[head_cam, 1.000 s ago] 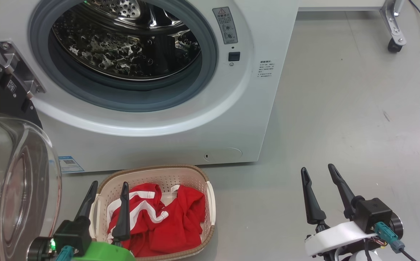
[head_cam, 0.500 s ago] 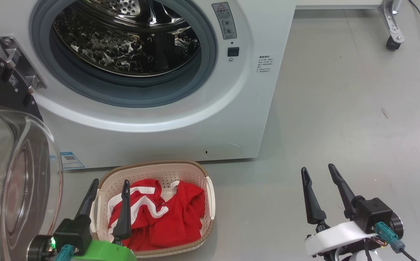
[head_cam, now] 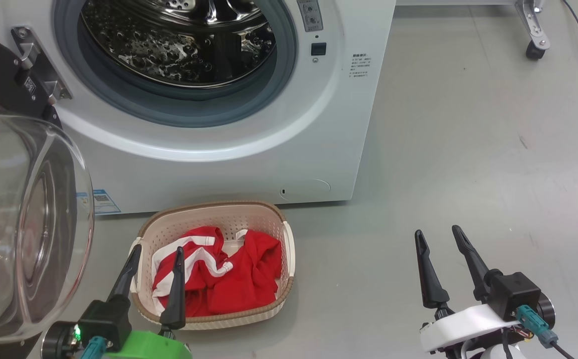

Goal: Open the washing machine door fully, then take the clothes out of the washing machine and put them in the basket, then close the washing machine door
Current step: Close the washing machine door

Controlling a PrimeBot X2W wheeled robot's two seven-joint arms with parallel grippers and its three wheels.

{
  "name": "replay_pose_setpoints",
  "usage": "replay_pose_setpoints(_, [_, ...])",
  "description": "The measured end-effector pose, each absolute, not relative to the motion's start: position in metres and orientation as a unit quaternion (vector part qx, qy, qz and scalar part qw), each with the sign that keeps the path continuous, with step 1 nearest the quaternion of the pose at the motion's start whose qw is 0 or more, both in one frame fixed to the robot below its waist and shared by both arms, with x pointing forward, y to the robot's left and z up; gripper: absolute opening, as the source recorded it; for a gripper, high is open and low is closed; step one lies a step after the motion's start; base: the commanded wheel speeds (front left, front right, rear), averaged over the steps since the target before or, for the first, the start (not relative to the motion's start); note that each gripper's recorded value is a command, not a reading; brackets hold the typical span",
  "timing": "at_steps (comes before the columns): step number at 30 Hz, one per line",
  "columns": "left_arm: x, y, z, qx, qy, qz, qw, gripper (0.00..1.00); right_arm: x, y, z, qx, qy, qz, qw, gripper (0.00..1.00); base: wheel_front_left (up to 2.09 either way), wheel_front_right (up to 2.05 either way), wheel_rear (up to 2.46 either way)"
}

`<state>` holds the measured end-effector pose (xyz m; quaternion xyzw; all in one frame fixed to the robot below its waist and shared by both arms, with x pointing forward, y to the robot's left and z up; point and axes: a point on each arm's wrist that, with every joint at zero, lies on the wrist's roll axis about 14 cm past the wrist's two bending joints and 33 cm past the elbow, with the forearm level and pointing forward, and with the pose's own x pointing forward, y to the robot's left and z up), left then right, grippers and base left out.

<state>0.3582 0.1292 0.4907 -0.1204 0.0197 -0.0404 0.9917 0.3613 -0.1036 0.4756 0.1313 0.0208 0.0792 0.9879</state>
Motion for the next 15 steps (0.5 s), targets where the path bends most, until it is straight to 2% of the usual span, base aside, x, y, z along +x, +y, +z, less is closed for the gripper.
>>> replay_pose_setpoints(15, [0.3554, 0.1299, 0.4891, -0.121, 0.024, -0.039, 0.992, 1.0, 0.3615, -0.1038, 0.4751, 0.131, 0.022, 0.078, 0.988, 1.0, -0.45, 0.45, 0.0])
